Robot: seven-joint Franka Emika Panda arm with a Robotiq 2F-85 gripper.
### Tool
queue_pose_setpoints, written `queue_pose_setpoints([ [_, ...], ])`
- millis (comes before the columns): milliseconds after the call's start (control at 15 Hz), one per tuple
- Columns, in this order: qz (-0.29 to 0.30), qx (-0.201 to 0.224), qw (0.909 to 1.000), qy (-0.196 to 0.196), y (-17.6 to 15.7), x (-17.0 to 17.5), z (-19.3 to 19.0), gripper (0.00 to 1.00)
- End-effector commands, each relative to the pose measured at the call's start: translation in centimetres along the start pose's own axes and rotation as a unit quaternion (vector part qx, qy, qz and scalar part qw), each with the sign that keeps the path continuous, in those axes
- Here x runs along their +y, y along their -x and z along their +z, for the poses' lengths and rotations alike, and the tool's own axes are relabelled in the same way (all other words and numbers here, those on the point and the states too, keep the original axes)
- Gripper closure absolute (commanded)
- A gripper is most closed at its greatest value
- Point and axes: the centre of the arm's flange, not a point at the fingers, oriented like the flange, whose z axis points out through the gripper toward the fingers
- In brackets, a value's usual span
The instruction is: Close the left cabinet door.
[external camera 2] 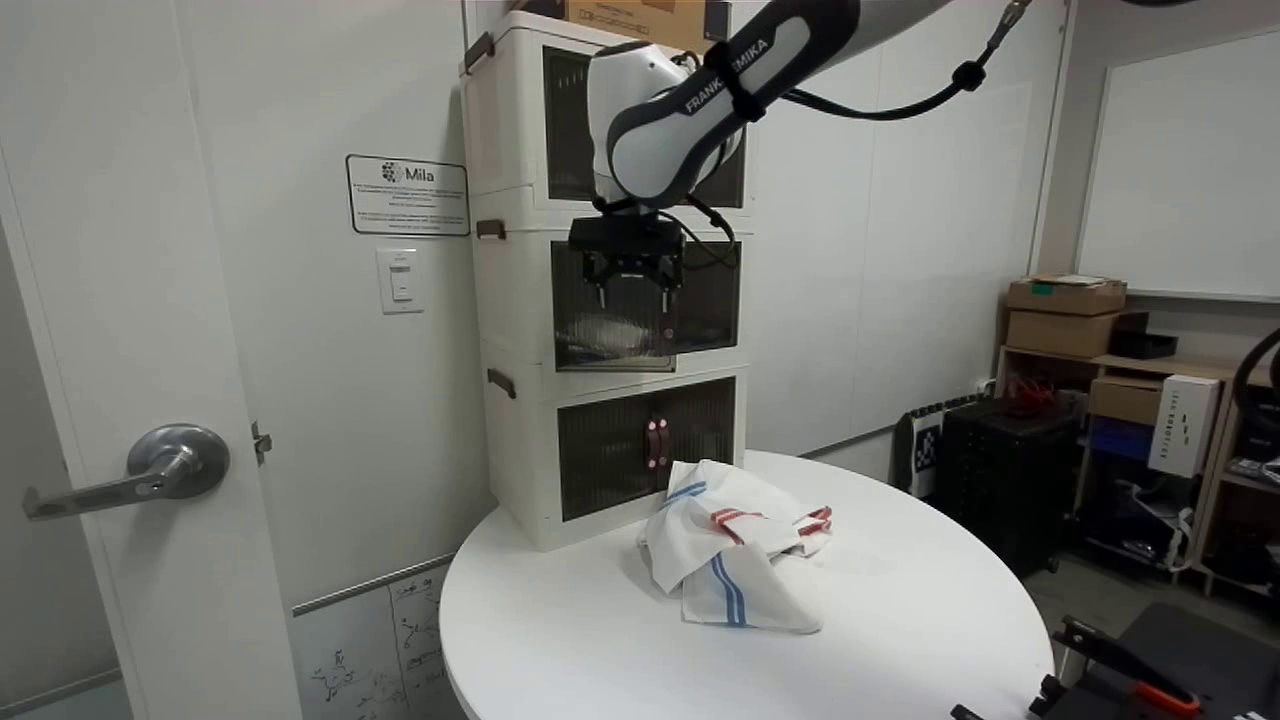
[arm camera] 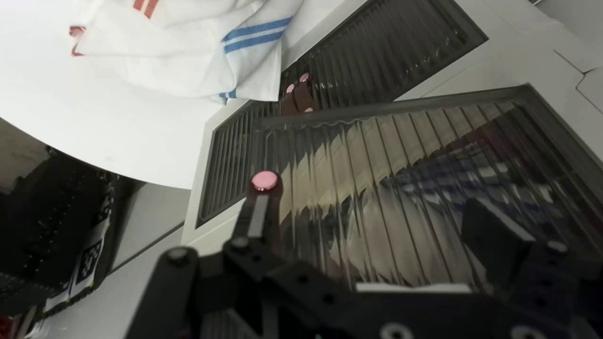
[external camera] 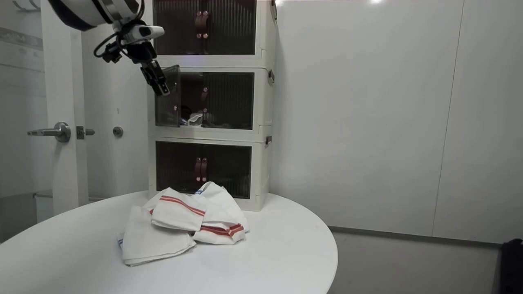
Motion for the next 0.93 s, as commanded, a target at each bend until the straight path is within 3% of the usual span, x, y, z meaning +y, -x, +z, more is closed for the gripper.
queue_pose_setpoints([
  [0,-0.047,0.033,0.9983,-0.007,-2.3,-1.8,1.5,0.00],
  [533,-0.101,0.062,0.9929,-0.002,-6.3,-2.9,4.1,0.00],
  [867,-0.124,0.065,0.9901,-0.001,-6.3,-3.0,3.9,0.00],
])
